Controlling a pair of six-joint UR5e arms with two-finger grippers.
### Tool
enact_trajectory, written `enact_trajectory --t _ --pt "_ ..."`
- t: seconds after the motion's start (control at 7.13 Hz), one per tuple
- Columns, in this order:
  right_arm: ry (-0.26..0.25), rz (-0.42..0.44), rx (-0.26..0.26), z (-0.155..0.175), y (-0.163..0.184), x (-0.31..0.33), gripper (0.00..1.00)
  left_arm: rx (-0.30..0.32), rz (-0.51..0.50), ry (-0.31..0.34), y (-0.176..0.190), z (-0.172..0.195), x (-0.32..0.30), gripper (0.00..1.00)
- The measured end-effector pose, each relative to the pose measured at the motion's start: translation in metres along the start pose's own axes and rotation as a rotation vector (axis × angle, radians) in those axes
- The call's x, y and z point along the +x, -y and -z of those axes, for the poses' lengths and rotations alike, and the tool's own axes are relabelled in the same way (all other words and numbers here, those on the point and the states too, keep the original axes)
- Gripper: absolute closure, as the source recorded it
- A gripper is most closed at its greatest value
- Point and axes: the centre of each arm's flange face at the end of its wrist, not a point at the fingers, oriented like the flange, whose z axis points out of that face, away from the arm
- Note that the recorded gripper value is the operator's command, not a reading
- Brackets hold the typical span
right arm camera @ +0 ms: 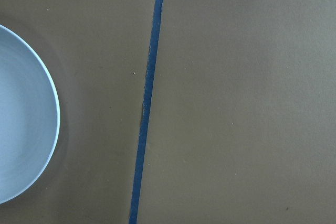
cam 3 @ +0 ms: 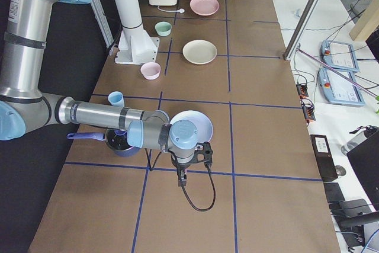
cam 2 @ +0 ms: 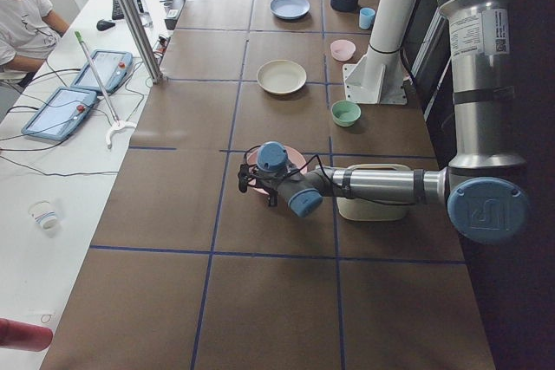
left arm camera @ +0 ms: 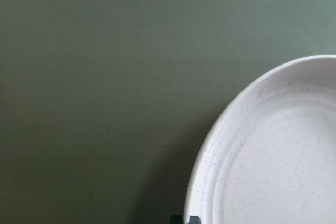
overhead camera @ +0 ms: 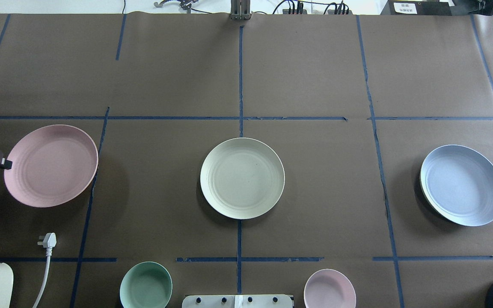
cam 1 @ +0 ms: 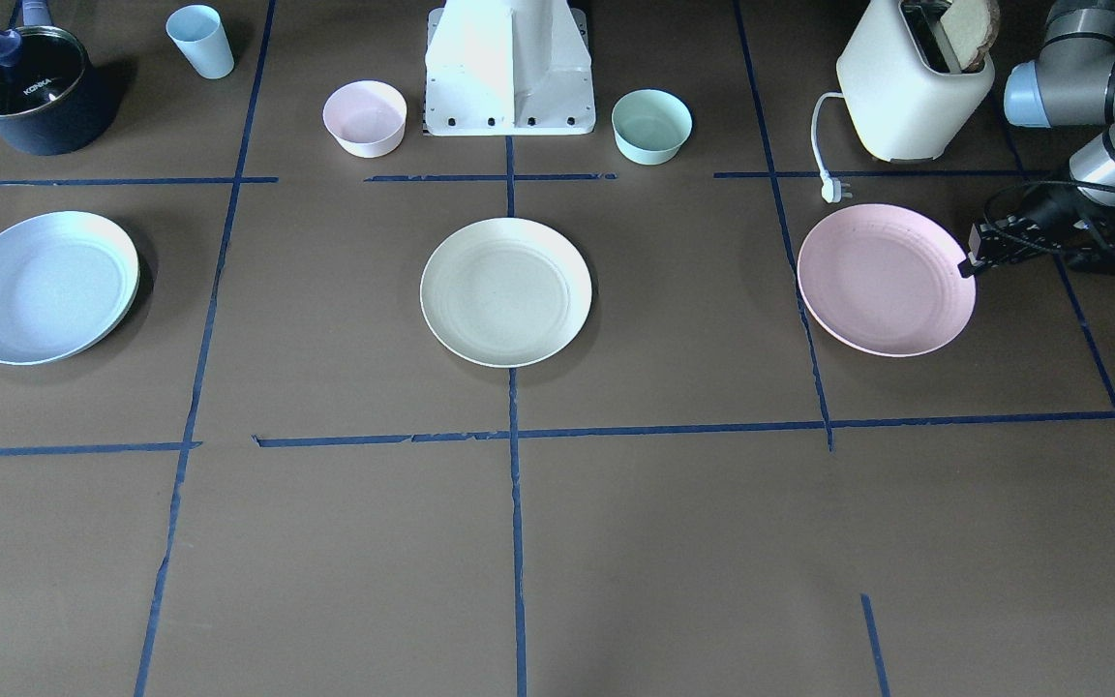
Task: Stack three plates with pink and blue
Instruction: 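Grasp the pink plate rim with the left gripper and lift it, then carry the pink plate over the cream plate and lower it on top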
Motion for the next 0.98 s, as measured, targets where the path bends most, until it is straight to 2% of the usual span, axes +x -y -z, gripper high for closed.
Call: enact_trajectory --t 0.28,0.42,0.7,0.98 --pt "0.001 -0.001 0.000 0.000 0.000 0.000 0.00 0.008 0.015 -0.053 0.019 0.005 0.093 1.00" --pt "0.002 -0.002 0.000 0.000 0.000 0.000 0.00 0.001 0.006 -0.037 0.020 0.002 0.149 1.00" --pt "0.003 -0.004 0.000 0.000 0.000 0.000 0.00 -0.012 0.027 0.027 -0.014 -0.027 0.287 1.00" --pt "0.004 -0.005 0.001 0.000 0.000 -0.001 0.00 -0.021 0.067 0.029 -0.066 -0.074 0.390 1.00"
